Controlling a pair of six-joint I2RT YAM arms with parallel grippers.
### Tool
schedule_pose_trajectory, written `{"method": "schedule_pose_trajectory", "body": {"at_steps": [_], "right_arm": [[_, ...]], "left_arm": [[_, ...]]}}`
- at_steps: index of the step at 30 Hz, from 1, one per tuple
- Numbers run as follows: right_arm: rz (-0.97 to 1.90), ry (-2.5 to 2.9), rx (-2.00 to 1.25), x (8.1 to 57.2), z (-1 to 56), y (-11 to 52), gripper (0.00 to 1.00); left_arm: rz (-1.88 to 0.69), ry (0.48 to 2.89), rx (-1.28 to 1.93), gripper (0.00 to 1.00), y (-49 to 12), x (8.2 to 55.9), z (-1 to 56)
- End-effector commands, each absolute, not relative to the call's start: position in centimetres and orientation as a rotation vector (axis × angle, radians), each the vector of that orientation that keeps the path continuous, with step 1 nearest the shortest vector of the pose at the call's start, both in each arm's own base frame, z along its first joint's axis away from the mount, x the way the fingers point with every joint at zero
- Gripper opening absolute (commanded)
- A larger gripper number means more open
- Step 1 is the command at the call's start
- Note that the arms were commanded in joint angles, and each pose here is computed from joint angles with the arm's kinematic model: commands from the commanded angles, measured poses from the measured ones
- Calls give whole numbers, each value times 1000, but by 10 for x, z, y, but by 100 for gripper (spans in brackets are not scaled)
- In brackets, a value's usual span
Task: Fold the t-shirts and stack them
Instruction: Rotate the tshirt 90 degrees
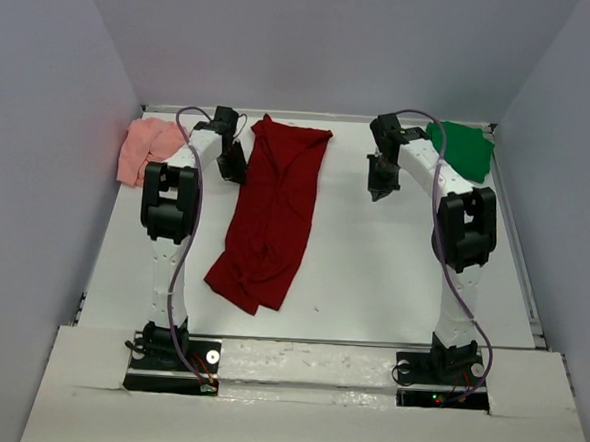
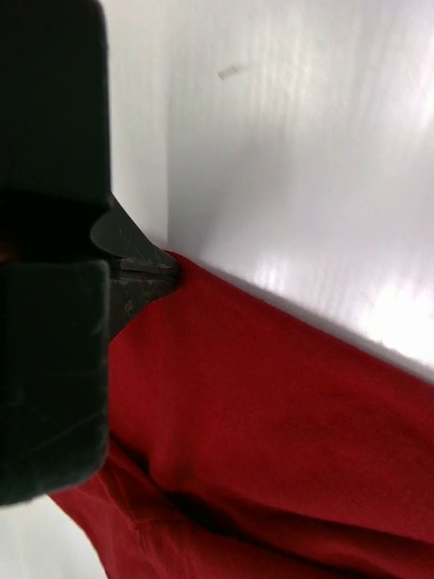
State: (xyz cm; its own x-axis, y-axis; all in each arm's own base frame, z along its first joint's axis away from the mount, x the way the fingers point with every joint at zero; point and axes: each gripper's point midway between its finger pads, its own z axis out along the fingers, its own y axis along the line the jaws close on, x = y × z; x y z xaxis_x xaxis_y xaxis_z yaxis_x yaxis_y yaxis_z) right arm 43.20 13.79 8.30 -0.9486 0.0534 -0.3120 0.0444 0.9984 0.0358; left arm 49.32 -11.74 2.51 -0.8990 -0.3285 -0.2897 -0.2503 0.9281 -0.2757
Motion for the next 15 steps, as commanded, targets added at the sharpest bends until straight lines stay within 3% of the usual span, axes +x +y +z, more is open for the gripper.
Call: {"method": "schedule_pose_trajectory", "body": {"at_steps": [1, 6, 7, 9, 15], "right_arm": [[119, 2726, 38, 431, 118, 146, 0], [143, 2705, -32, 418, 120, 157, 0], [152, 2709, -61, 412, 120, 160, 10], [167, 2697, -100, 407, 122, 166, 21], [472, 2638, -298, 359, 155, 228, 36]], "left_arm": [[-117, 2816, -463, 0, -88, 459, 17], [-162, 2712, -403, 1, -90, 468, 61], [-144, 2691, -395, 3, -90, 470, 70], [-86, 2629, -403, 9, -82, 474, 99], [131, 2491, -505, 12, -65, 452, 170]]}}
